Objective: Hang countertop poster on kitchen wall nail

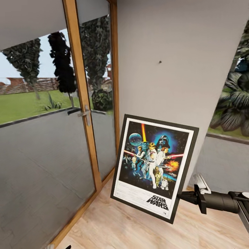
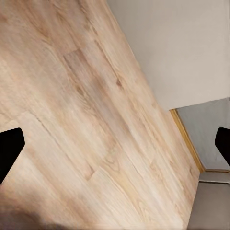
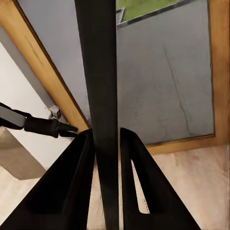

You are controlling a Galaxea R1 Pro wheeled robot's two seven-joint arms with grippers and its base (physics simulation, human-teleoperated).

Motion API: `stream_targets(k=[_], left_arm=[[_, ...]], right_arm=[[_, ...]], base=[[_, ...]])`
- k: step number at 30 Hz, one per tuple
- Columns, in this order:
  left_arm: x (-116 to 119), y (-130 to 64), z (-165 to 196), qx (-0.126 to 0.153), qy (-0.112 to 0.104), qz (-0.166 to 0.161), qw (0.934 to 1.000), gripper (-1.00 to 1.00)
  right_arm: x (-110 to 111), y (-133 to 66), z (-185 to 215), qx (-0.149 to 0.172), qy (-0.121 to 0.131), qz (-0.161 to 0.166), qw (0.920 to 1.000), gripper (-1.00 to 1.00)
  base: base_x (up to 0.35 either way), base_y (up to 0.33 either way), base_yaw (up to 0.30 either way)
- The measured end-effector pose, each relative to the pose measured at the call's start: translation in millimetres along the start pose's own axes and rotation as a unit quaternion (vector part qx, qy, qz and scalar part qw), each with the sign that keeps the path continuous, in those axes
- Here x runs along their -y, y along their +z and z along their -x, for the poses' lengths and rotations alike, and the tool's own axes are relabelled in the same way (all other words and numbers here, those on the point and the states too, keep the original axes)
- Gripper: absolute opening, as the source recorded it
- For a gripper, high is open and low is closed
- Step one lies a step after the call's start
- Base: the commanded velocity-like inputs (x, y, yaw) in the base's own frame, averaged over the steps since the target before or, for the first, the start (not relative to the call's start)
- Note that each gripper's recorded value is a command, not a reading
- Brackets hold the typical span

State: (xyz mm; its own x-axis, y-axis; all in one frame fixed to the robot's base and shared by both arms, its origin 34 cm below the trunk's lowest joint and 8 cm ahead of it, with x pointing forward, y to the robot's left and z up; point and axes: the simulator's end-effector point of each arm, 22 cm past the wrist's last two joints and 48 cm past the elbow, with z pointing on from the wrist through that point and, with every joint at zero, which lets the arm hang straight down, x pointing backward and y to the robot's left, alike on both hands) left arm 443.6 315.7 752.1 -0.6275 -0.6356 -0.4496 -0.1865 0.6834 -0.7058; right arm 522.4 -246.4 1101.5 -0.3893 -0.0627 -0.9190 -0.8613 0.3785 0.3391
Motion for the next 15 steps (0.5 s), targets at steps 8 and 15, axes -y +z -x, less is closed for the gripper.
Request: stream_targets(k=[8, 15], left_arm=[[1.9, 0.0, 1.4, 0.001, 0.002, -0.002, 1.0, 1.0], [3.4, 0.1, 3.2, 0.003, 0.002, -0.004, 1.0, 1.0]], right_arm=[[-1.3, -1.2, 2.1, 0.001, -0.003, -0.001, 1.0, -1.0], [-2.5, -1.9, 4.0, 0.002, -0.006, -0.001, 1.0, -1.0]], base=[[0.314, 0.108, -0.271], [0.309, -0.055, -0.274]])
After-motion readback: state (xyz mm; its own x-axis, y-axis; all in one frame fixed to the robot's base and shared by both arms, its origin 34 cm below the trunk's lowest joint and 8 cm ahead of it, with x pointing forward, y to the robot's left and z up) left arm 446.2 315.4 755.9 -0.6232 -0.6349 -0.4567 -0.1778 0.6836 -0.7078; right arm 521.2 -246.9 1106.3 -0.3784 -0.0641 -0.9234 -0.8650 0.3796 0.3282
